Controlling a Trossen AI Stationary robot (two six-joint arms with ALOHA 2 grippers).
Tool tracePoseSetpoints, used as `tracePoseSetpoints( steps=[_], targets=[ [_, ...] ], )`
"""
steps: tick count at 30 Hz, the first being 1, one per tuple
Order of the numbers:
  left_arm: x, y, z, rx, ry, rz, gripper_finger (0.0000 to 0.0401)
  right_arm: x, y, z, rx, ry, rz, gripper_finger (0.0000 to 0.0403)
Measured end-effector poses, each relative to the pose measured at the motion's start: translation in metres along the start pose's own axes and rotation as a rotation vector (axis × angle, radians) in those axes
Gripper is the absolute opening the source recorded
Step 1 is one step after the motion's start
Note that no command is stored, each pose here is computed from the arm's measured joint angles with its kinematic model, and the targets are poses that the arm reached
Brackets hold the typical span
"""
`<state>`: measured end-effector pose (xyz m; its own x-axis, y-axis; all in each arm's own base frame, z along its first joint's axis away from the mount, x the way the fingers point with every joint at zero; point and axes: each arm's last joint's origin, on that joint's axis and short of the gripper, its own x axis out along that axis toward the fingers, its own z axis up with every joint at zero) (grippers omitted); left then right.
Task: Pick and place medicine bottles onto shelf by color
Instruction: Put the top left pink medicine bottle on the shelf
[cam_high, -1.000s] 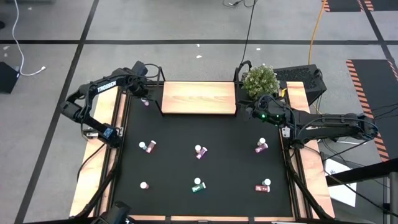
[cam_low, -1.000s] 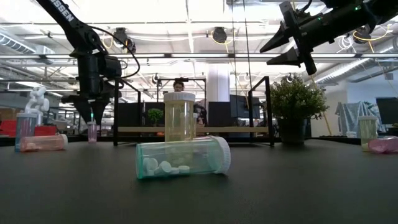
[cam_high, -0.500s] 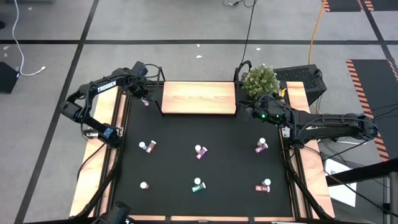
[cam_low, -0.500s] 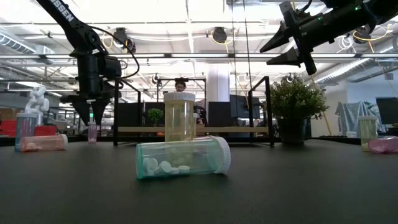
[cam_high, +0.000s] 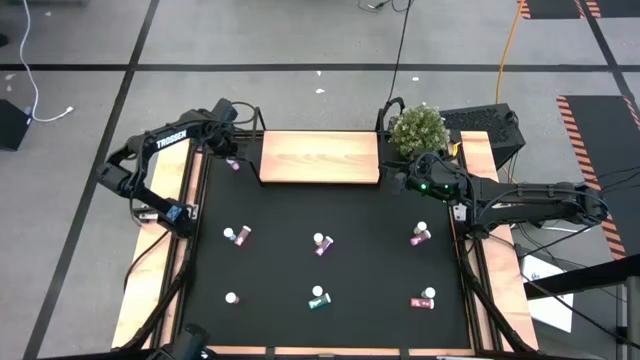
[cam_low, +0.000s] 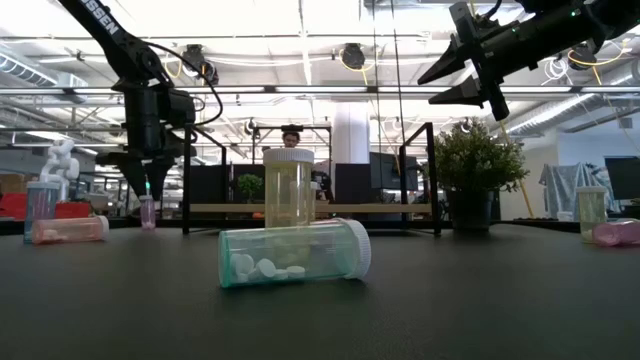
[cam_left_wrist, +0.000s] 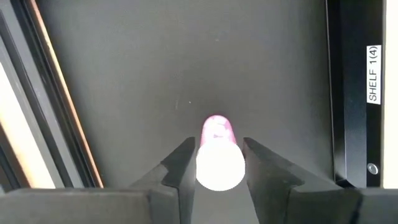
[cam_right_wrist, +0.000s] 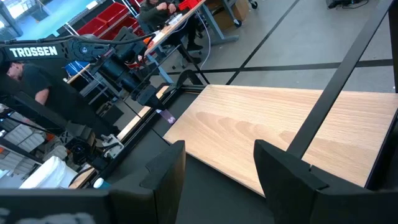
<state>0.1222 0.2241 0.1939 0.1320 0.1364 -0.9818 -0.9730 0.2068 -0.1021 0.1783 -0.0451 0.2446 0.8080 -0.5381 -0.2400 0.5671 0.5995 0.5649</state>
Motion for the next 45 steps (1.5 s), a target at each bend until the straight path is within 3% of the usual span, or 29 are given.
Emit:
tracePoseSetpoints(
  steps=[10,16,22,29,32,38,45],
  targets=[
    [-0.002,0.000,-0.001,-0.001,0.024,0.007,0.0125,0.000,0.000,0.000,0.000,0.000,0.000,0.0185],
    [-0.026,-0.003,0.006,0.034,0.056,0.016,0.0124,0.000,0.000,0.000,0.000,0.000,0.000,0.0185],
    [-0.083,-0.011,0.026,0.101,-0.014,0.040,0.0124,0.000,0.000,0.000,-0.005,0.001,0.000,0.0185],
    [-0.178,-0.022,0.050,0.160,-0.329,0.035,0.0124,0.000,0.000,0.000,-0.029,0.000,-0.001,0.0185],
    [-0.202,-0.028,0.060,0.174,-0.414,0.015,0.0124,0.000,0.000,0.000,-0.034,0.000,-0.001,0.0185],
    [-0.206,-0.065,0.088,0.254,-0.409,-0.034,0.0124,0.000,0.000,0.000,-0.061,0.000,-0.001,0.0185],
    [-0.176,-0.122,0.116,0.386,-0.328,-0.056,0.0124,0.000,0.000,0.000,-0.062,0.005,0.002,0.0185]
  ],
)
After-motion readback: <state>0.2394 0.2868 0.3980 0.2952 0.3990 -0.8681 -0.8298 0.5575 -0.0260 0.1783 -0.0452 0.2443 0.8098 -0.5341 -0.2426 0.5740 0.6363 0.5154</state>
